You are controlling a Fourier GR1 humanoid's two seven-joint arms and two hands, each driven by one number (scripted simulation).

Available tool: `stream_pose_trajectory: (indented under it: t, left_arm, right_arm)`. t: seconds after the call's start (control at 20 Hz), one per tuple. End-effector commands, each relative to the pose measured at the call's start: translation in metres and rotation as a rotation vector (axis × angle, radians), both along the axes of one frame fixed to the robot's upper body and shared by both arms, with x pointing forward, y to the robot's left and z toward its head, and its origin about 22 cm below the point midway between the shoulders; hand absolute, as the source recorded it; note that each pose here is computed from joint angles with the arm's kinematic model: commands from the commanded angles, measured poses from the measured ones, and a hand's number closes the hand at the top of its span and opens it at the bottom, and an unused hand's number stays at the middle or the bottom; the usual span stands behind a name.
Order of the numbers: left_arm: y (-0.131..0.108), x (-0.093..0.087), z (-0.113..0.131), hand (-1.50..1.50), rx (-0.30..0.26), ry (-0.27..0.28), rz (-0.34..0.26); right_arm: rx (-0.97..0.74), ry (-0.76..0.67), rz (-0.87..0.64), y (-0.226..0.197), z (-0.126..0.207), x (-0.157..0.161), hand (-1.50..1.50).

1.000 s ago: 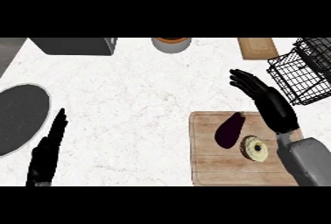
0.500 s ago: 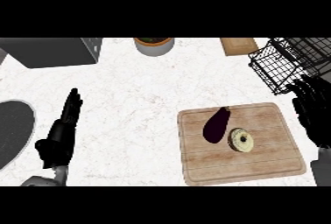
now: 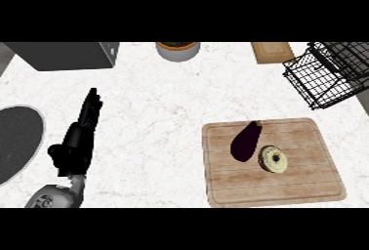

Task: Pick the cupcake from the cutting board and place it in the tiered basket

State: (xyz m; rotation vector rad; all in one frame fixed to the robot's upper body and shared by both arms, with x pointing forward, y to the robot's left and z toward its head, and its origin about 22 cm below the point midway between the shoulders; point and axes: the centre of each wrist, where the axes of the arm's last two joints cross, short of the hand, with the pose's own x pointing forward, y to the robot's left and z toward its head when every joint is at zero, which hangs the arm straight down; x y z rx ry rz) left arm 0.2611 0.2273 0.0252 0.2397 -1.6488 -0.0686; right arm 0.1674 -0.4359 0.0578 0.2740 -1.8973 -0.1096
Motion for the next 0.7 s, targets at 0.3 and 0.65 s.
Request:
stream_pose_trajectory:
  t: [0.3, 0.65]
  left_arm:
    - [-0.007, 0.009, 0.013, 0.0, 0.0, -0.01, -0.003]
    - [-0.018, 0.001, 0.006, 0.0, 0.009, 0.002, -0.045]
  right_arm:
    - [-0.95, 0.087, 0.045, -0.002, 0.137, -0.006, -1.5]
    - [-1.231, 0.183, 0.016, 0.076, 0.168, -0.02, -1.5]
